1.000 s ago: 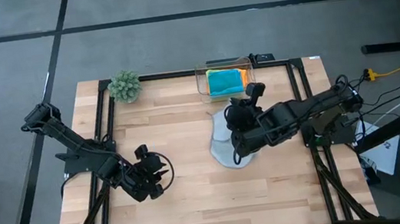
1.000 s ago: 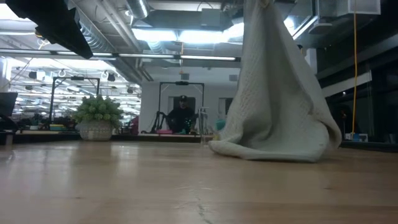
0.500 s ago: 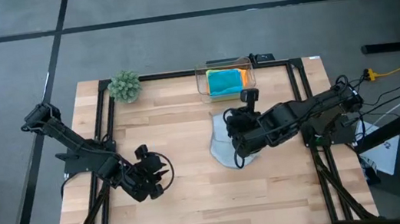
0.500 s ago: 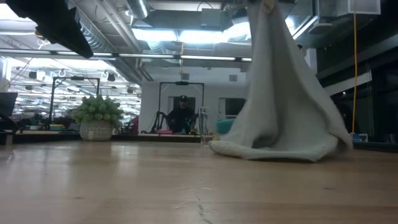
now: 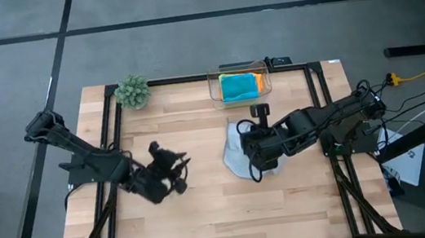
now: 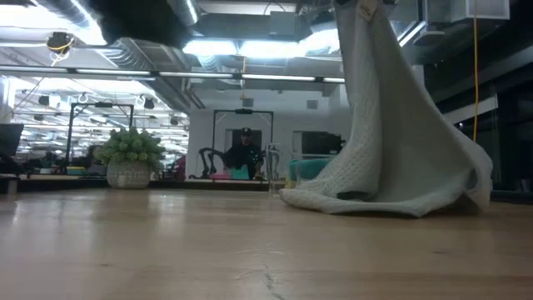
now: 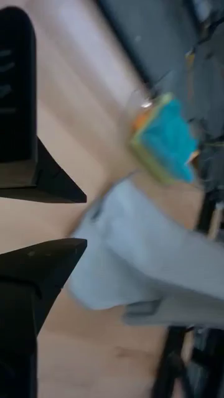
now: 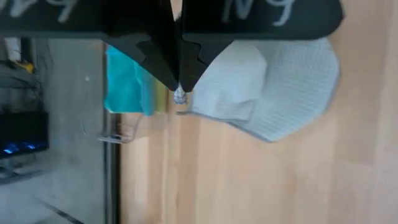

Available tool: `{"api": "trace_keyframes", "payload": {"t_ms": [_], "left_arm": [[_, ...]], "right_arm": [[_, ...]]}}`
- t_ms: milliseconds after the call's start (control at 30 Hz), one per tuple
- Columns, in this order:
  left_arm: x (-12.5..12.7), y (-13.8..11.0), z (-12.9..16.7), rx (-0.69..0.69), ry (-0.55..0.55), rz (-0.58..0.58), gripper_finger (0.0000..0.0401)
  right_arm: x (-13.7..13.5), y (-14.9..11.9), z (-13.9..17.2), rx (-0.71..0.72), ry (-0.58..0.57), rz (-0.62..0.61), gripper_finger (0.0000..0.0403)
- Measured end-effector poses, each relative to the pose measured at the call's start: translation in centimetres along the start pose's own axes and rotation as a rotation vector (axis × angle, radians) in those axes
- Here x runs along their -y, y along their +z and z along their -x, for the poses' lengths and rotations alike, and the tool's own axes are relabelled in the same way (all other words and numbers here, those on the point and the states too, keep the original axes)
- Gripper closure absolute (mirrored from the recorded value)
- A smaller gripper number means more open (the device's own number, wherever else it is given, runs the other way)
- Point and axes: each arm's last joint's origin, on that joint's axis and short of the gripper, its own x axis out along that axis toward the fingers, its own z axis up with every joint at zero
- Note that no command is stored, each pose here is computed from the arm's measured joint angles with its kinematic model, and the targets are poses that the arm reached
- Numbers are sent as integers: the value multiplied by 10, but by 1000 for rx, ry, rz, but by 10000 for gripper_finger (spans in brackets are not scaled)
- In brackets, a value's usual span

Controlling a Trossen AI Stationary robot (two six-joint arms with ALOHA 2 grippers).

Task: Fold microfiber towels
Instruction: Fold the gray microfiber cloth

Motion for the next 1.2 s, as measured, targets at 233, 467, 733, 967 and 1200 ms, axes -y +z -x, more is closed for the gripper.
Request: {"api": "trace_keyframes", "payload": {"t_ms": [233,467,733,967,1200], "left_arm": [[-7,27,-40,97,58,-43,305],[-11,45,-59,140,-22,-133,305],[-10,75,-64,320,-271,-151,305],[-21,86,-73,364,-330,-137,295],[-23,89,-81,387,-526,-161,243]], "right_arm": [[-4,10,1,88,97,22,401],[-4,23,18,226,9,87,401],[5,28,52,329,53,84,400],[3,28,54,345,164,80,400],[3,29,54,355,165,75,400]]}}
